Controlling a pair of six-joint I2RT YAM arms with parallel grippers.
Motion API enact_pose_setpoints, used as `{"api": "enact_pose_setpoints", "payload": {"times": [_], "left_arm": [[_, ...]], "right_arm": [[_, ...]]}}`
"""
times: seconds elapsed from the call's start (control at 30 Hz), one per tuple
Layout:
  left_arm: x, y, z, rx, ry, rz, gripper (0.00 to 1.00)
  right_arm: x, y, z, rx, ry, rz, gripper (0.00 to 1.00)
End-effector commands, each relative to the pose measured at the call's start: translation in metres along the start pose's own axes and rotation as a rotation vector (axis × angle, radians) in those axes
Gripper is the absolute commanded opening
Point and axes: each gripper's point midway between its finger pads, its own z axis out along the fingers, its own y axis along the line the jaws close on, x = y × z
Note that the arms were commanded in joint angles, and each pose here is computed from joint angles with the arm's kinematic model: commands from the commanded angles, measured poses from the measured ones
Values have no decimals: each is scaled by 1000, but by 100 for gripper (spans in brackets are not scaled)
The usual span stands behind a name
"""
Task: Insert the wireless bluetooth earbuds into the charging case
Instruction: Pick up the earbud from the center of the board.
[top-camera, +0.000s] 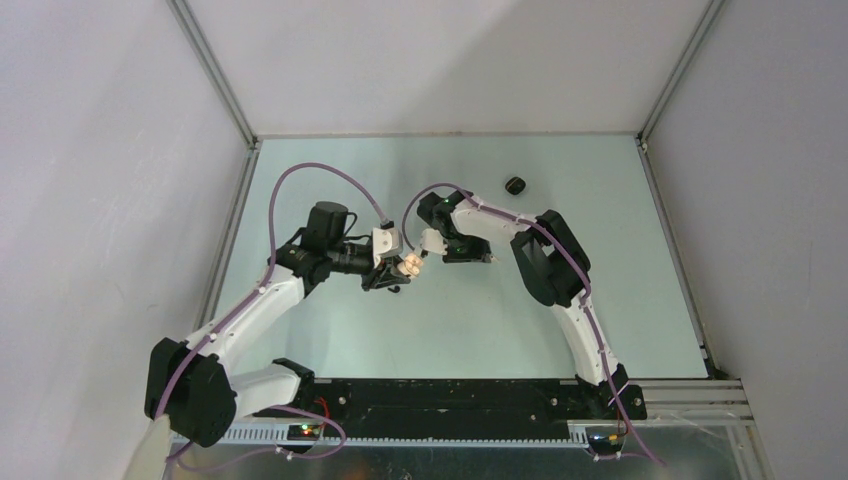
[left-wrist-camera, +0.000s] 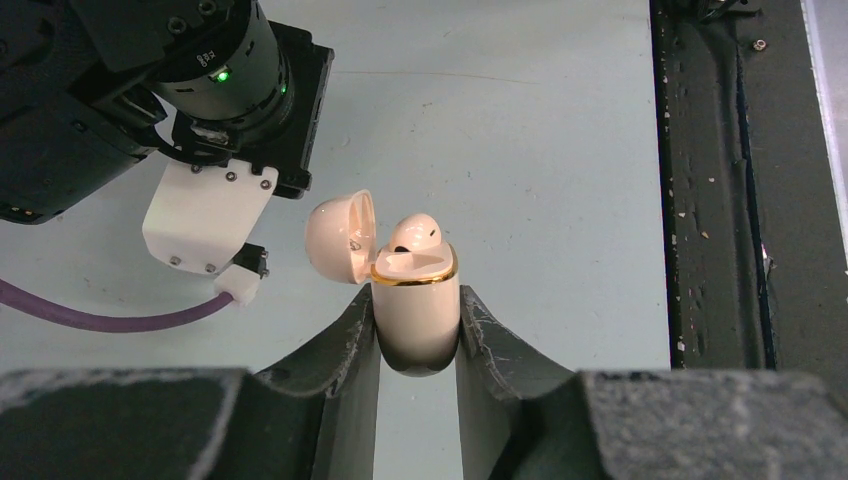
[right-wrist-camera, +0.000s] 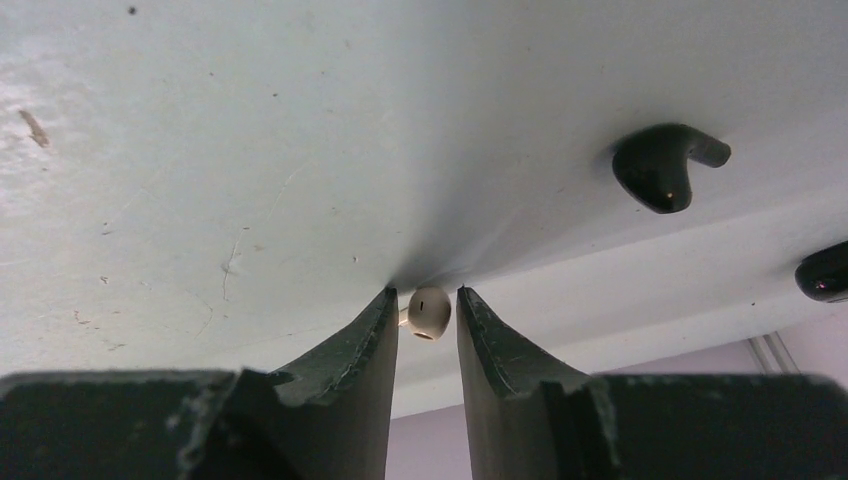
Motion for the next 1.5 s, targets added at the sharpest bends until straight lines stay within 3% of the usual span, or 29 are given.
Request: {"api": "enact_pose_setpoints", "payload": {"times": [0.0,0.27,0.57,1.1,1.47], "left_arm": [[-8,-3,-1,19,-30,33,0],[-9,-4,-1,19,-30,36,0],[-9,-3,-1,19,-35,36,0],[-11,6,11,-8,-101,-52,0],[-25,27,22,-57,-200,-152,0]], "right_arm": [[2,14,16,-69,7,-8,31],[-4,12,15,-54,-15,-2,19],[-12,-20,-16,98,-140,88,15],[4,-74,-167,359,-636,518,17],[20,-60,-285,417,-1096,704,19]]}}
